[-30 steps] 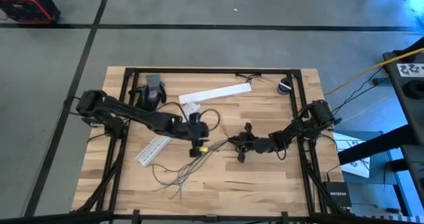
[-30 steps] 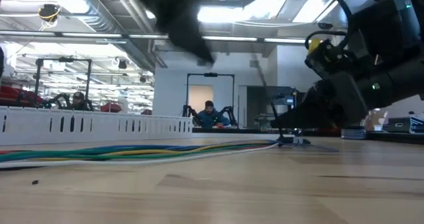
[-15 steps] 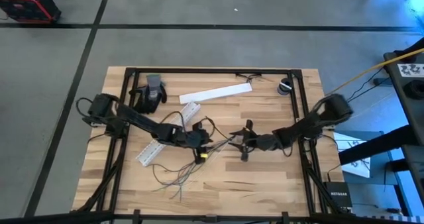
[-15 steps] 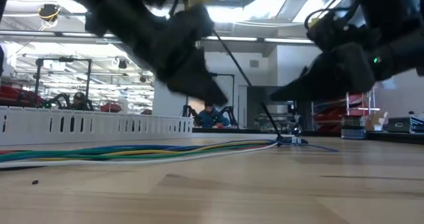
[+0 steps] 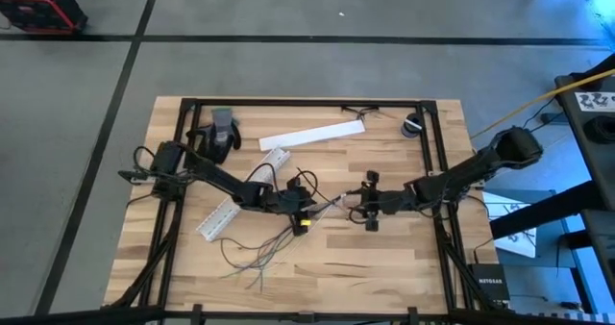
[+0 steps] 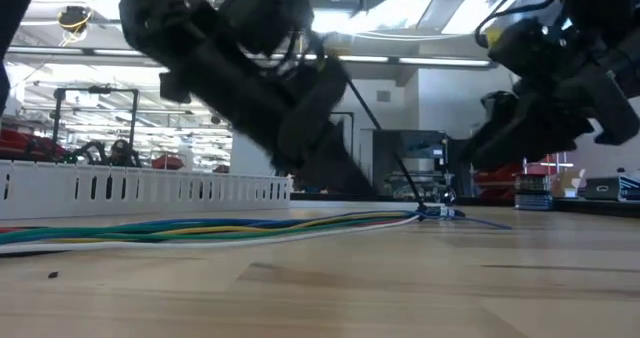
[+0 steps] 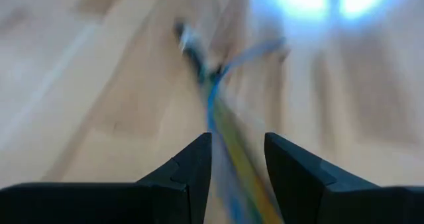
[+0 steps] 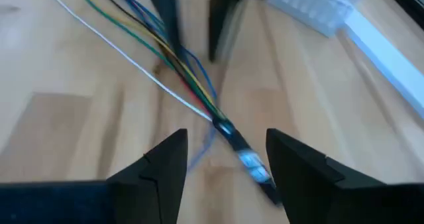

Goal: Ziptie cables
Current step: Put the ziptied cables into the white cable duct

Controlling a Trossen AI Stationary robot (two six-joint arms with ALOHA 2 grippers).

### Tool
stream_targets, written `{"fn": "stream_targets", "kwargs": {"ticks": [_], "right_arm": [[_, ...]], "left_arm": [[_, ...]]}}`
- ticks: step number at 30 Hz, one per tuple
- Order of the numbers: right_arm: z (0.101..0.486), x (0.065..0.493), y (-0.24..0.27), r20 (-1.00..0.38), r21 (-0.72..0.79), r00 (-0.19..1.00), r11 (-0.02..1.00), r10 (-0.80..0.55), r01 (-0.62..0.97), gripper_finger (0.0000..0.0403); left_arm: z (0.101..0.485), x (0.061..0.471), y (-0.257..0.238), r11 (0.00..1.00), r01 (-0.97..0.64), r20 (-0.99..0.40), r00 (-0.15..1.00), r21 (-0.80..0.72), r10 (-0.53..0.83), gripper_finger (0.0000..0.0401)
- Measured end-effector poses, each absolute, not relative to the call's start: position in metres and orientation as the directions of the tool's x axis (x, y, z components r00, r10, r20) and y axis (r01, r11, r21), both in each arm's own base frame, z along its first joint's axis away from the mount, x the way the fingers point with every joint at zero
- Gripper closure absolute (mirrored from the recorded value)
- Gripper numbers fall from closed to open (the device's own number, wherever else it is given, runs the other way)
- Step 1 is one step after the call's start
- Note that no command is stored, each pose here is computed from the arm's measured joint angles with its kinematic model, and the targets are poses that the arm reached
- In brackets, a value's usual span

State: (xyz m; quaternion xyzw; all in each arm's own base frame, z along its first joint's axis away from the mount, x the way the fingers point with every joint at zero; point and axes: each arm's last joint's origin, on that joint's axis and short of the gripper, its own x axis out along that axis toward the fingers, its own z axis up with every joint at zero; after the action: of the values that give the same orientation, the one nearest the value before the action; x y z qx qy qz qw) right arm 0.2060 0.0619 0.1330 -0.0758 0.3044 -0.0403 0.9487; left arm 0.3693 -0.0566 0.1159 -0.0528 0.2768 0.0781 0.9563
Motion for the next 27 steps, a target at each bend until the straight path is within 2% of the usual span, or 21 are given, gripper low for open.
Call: {"fn": "stream_targets", "kwargs": {"ticks": [9, 16, 21, 24, 27], "right_arm": [[0.101, 0.227, 0.045, -0.566, -0.240, 0.816, 0.970, -0.113, -0.032, 0.0205], [0.093, 0.256, 0.017, -0.652, -0.208, 0.758, 0.966, -0.018, -0.156, 0.0205], [0.087, 0.264, 0.005, -0.681, -0.169, 0.731, 0.964, 0.037, -0.207, 0.0208], [0.083, 0.264, 0.003, -0.692, -0.142, 0.720, 0.967, 0.057, -0.213, 0.0236], [0.081, 0.264, 0.004, -0.701, -0.127, 0.710, 0.968, 0.067, -0.216, 0.0289]], "left_arm": [[0.128, 0.372, -0.063, 0.984, -0.163, -0.522, 0.846, -0.066, 0.105, 0.0267], [0.170, 0.357, -0.073, 0.981, -0.187, -0.638, 0.763, -0.059, 0.107, 0.0272], [0.210, 0.325, -0.079, 0.956, -0.294, -0.697, 0.688, -0.010, 0.204, 0.0287], [0.221, 0.298, -0.079, 0.915, -0.396, -0.735, 0.599, 0.072, 0.317, 0.0296], [0.226, 0.276, -0.080, 0.854, -0.486, -0.738, 0.506, 0.185, 0.447, 0.0306]]}}
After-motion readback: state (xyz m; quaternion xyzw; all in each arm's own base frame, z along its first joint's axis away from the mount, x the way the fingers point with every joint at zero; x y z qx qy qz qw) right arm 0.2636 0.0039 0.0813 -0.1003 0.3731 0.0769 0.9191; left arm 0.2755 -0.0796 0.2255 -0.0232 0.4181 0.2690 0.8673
